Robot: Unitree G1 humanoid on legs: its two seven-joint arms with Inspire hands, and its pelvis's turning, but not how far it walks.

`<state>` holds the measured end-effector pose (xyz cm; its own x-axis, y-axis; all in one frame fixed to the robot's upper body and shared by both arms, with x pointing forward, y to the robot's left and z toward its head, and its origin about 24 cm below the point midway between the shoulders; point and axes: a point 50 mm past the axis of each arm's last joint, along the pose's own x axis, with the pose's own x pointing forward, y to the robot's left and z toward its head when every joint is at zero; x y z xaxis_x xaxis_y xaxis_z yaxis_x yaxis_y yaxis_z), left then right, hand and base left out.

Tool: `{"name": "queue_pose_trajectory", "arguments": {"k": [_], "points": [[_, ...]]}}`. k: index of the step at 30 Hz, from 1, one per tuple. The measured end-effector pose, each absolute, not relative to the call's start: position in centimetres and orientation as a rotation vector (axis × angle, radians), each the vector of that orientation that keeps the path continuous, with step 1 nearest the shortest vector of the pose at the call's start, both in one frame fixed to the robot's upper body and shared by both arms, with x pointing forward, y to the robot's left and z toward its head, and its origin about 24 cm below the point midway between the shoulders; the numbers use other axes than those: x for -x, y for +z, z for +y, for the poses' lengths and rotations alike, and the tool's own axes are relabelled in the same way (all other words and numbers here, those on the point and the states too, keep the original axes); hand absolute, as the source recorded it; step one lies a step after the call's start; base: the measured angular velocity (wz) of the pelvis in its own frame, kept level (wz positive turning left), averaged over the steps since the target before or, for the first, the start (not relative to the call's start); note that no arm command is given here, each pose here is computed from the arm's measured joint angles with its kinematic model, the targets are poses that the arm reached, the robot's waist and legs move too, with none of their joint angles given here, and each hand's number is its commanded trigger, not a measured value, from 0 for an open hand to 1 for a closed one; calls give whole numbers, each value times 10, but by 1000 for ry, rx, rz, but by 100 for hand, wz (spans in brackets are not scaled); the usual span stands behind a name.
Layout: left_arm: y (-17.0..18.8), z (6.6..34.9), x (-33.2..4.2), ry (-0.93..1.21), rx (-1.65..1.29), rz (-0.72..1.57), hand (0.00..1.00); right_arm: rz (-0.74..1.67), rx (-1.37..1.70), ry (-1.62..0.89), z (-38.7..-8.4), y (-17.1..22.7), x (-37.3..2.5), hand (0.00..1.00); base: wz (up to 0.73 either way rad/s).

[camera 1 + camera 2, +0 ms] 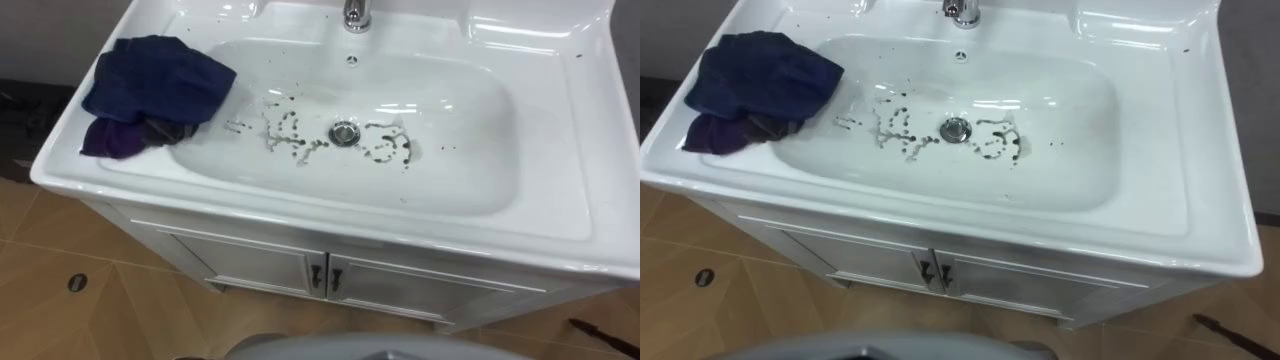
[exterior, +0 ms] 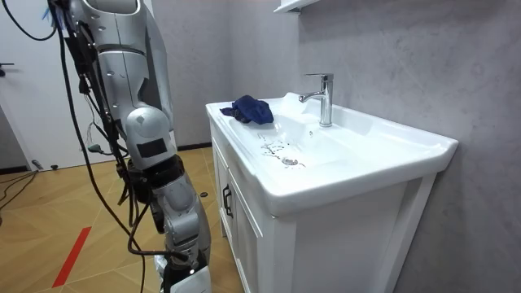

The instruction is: Wipe basin

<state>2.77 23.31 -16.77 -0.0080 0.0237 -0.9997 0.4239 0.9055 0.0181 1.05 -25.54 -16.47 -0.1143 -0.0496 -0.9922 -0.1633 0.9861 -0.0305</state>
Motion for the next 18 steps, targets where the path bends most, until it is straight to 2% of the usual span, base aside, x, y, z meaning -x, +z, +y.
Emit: {"name": "queue_pose_trajectory", "arguments": {"k": [18], "points": [[-168, 234, -26, -262, -329, 1546, 0, 1676, 154, 95, -255, -165, -12, 0, 0]]}}
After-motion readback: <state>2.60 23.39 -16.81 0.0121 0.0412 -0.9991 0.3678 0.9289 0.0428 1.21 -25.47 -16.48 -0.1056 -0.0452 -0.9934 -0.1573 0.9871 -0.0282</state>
